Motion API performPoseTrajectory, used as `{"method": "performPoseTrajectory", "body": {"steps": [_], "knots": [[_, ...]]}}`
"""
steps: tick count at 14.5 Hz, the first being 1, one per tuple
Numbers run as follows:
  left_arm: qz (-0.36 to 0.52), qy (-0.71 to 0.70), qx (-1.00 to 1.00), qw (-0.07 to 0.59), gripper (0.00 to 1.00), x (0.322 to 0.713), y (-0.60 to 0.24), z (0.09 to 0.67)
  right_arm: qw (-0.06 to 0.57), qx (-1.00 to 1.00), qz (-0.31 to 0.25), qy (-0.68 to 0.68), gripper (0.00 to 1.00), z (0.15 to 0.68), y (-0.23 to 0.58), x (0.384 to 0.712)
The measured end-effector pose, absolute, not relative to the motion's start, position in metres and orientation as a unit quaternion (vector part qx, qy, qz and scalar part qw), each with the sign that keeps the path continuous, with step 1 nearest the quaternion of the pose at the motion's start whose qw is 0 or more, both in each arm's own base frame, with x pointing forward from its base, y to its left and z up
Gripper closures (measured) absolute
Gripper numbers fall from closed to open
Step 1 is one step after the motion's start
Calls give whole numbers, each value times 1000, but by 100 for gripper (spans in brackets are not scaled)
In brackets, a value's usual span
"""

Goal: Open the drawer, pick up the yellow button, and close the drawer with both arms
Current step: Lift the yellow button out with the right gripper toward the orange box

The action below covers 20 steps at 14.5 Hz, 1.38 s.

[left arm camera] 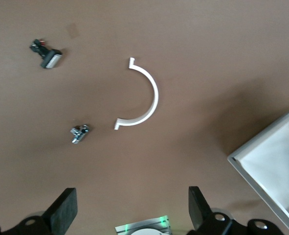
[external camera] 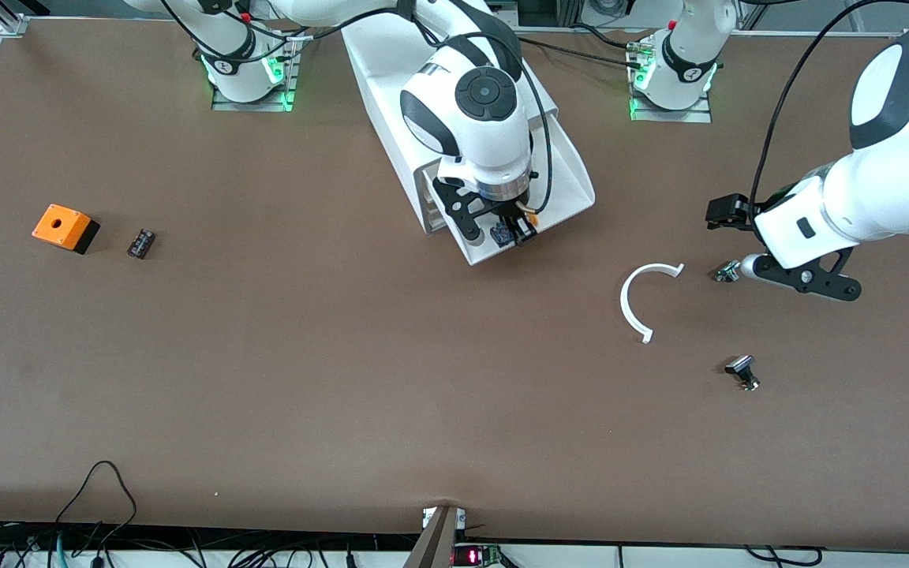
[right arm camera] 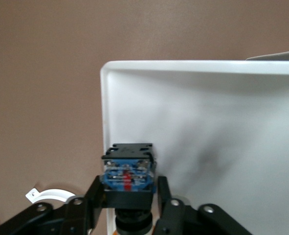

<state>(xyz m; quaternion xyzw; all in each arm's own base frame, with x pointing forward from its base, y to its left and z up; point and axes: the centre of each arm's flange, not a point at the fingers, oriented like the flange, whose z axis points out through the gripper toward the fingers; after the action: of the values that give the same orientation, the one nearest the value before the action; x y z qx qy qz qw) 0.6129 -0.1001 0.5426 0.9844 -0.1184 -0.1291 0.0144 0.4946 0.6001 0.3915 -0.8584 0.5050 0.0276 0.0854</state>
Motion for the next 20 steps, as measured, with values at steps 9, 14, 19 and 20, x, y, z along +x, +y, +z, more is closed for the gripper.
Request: {"method": "performPoseTrajectory", "body": {"steps": [9, 14, 19, 20], "knots": [[-128, -96, 987, 7, 0, 613, -99, 543, 90, -857, 32, 507, 57, 430, 592, 493], [-128, -29, 991, -2, 0, 613, -99, 544, 96, -861, 29, 499, 57, 464, 581, 492], [-127, -17, 992, -3, 0, 612, -106, 544, 77, -917, 13, 392, 57, 486, 521, 536], [-128, -17, 992, -3, 0, 613, -106, 544, 69, -932, 12, 357, 57, 495, 498, 549]]}}
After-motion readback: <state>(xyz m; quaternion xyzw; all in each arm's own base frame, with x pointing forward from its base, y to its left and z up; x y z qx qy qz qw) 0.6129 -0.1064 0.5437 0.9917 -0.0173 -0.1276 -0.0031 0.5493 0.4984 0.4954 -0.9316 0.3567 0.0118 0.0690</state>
